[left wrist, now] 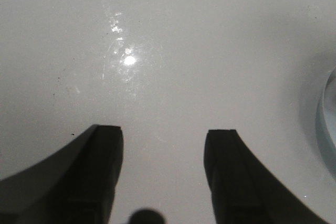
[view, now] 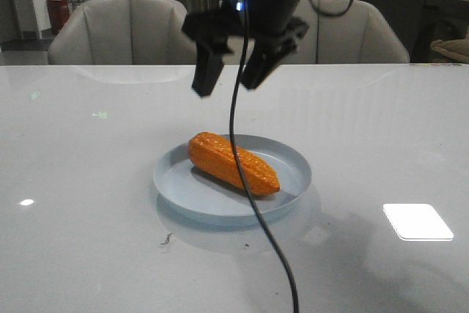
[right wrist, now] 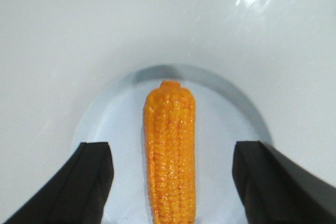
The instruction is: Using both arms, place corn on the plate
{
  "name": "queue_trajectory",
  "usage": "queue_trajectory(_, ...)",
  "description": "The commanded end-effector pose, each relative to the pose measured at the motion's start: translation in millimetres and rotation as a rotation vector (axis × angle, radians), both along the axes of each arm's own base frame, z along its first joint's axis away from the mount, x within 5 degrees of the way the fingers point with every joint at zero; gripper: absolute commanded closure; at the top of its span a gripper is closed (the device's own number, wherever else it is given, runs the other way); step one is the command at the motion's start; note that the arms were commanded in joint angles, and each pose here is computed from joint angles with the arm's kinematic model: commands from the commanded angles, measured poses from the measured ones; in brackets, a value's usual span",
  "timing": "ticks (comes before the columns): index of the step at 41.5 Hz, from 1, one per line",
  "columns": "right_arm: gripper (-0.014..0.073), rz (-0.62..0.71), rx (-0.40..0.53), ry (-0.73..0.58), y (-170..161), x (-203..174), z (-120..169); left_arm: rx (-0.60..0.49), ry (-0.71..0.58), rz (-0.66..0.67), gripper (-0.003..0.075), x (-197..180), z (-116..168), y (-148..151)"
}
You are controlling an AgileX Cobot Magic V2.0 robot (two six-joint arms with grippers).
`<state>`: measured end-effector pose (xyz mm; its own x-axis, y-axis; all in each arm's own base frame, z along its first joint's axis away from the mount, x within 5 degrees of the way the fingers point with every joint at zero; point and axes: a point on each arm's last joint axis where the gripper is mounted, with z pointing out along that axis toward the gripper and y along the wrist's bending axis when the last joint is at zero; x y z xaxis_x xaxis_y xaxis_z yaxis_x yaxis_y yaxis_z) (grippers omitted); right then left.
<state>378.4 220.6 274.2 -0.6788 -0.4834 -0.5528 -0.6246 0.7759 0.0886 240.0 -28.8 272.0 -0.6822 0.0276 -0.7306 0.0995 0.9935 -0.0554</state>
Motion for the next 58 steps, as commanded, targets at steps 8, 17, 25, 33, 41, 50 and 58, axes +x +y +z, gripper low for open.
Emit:
queue_trajectory(8,0.0013,-0.233,0.18,-0.239,-88,-26,128,-0.02,-0.11,0.011,0.0302,2,18,0)
queue_trajectory(17,0.0013,-0.412,0.179,-0.308,-158,-64,141,-0.023,-0.149,0.015,0.0302,4,21,1)
queue_trajectory(25,0.0013,-0.565,0.18,-0.39,-197,-114,102,-0.028,-0.211,0.02,0.0302,7,26,1)
queue_trajectory(33,0.0013,-0.617,0.19,-0.464,-206,-169,64,-0.034,-0.287,0.026,0.0302,11,32,1)
queue_trajectory(41,0.0013,-0.623,0.187,-0.46,-207,-196,43,-0.035,-0.305,0.027,0.0302,12,34,1)
queue_trajectory(50,0.0013,-0.618,0.179,-0.431,-207,-199,39,-0.038,-0.341,0.03,0.0302,13,37,1)
queue_trajectory(58,0.0013,-0.618,0.179,-0.431,-207,-199,39,-0.04,-0.367,0.033,0.0332,14,39,1)
